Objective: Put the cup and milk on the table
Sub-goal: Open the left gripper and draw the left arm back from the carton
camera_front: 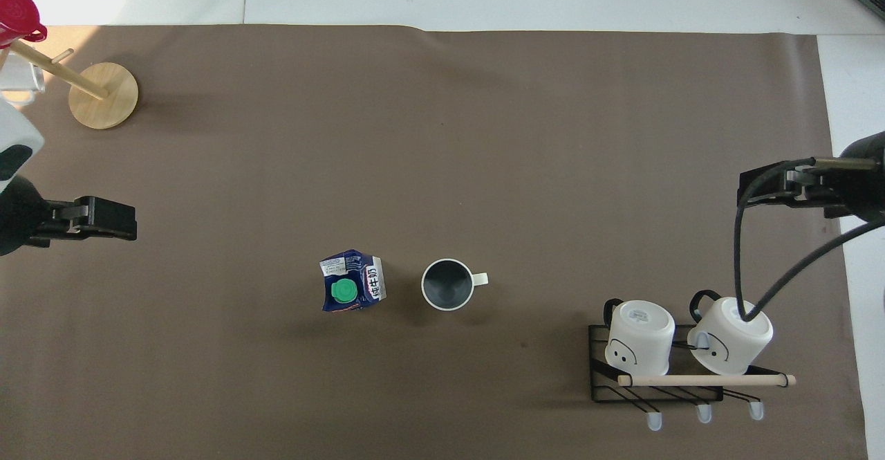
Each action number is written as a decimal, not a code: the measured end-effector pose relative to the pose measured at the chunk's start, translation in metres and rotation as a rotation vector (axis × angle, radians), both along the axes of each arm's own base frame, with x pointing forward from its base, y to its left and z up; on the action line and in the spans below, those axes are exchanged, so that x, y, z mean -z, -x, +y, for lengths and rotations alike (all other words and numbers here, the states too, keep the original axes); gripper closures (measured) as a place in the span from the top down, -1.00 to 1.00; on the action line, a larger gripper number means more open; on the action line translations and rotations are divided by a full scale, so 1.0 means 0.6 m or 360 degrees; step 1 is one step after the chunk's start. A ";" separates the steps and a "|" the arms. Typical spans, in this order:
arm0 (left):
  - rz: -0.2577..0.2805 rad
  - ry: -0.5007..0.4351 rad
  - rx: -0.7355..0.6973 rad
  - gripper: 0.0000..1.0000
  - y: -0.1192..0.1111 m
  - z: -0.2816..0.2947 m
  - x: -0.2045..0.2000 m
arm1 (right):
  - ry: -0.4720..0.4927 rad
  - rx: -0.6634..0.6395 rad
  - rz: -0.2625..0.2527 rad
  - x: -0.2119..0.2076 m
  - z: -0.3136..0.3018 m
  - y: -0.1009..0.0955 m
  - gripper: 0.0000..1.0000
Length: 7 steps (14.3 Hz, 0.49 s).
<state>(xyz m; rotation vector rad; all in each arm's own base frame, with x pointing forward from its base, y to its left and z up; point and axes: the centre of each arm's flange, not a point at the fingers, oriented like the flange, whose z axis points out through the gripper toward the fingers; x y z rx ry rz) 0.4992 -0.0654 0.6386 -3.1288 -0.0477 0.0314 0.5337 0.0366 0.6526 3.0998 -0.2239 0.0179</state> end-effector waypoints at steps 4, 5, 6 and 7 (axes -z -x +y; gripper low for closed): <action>-0.0005 0.0001 0.0003 1.00 0.002 0.000 -0.003 | 0.0000 0.0005 0.0005 0.003 -0.003 -0.002 1.00; -0.0006 0.0001 0.0010 1.00 0.002 0.000 -0.003 | 0.0000 0.0005 0.0005 0.003 -0.003 -0.002 1.00; -0.0007 0.0001 0.0023 1.00 0.002 0.000 -0.004 | 0.0000 0.0005 0.0005 0.003 -0.003 -0.002 1.00; -0.0008 0.0002 0.0039 1.00 0.003 0.000 -0.005 | 0.0000 0.0005 0.0005 0.003 -0.003 -0.002 1.00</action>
